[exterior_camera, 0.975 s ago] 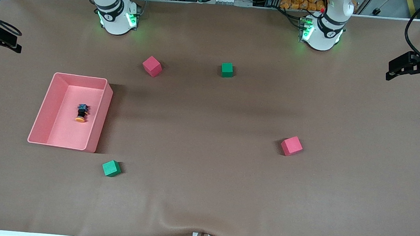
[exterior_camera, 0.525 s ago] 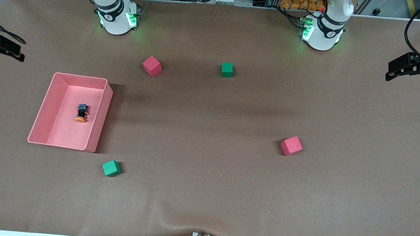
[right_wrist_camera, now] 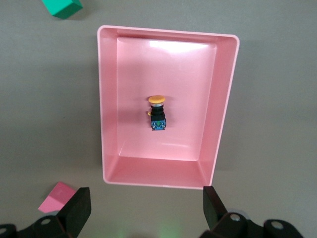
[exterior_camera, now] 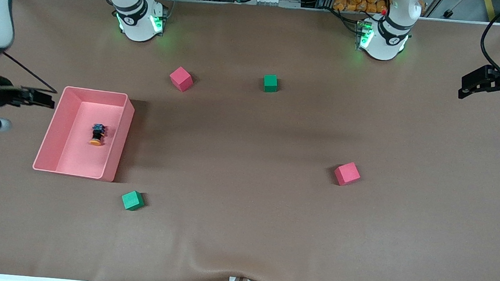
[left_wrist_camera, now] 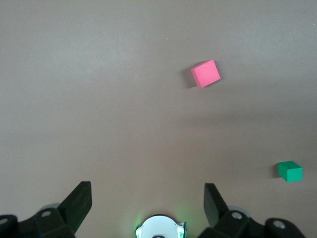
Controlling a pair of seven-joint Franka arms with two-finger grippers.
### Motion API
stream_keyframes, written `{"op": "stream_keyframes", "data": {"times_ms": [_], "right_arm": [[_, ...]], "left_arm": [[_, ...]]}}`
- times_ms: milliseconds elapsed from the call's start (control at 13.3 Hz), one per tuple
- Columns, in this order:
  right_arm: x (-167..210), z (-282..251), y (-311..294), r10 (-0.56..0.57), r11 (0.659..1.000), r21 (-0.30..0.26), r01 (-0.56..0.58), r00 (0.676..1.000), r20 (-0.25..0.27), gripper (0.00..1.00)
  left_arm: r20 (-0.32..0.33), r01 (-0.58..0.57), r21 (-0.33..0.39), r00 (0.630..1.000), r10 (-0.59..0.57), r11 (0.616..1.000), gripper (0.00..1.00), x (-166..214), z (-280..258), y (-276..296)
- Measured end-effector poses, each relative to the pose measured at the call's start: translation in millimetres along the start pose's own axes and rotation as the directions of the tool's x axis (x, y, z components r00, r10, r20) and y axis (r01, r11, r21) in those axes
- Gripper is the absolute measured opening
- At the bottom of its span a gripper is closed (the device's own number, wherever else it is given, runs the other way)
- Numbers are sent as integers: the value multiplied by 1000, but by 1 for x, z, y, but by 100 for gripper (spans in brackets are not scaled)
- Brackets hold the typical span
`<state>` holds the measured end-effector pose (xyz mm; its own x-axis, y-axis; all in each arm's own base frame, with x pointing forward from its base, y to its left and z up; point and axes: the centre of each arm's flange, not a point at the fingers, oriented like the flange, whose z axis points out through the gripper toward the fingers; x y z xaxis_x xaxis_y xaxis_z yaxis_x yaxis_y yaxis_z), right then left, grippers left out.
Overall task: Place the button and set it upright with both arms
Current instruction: 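Lower the right gripper into the tray over the yellow button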
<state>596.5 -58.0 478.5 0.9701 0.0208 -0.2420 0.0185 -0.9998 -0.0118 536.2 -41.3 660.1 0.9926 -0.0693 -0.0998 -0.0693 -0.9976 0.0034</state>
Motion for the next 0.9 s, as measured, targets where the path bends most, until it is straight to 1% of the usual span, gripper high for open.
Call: {"op": "stream_keyframes", "data": {"times_ms": [150, 525, 600, 900], "right_arm": [[22, 33, 2, 1, 1000, -2, -1, 1000, 26, 100], [54, 125, 11, 11, 1000, 5, -12, 985, 170, 100], [58, 141, 15, 16, 1000, 7, -18, 982, 191, 100], [70, 190, 20, 23, 1000, 7, -25, 976, 218, 100]], "left_arm": [[0, 1, 0, 1000, -1, 1000, 100, 1, 1, 0], [1, 2, -1, 1000, -2, 1000, 100, 2, 2, -1], [1, 2, -1, 1000, -2, 1000, 100, 2, 2, -2], [2, 3, -1, 1000, -3, 1000, 100, 3, 3, -2]]}}
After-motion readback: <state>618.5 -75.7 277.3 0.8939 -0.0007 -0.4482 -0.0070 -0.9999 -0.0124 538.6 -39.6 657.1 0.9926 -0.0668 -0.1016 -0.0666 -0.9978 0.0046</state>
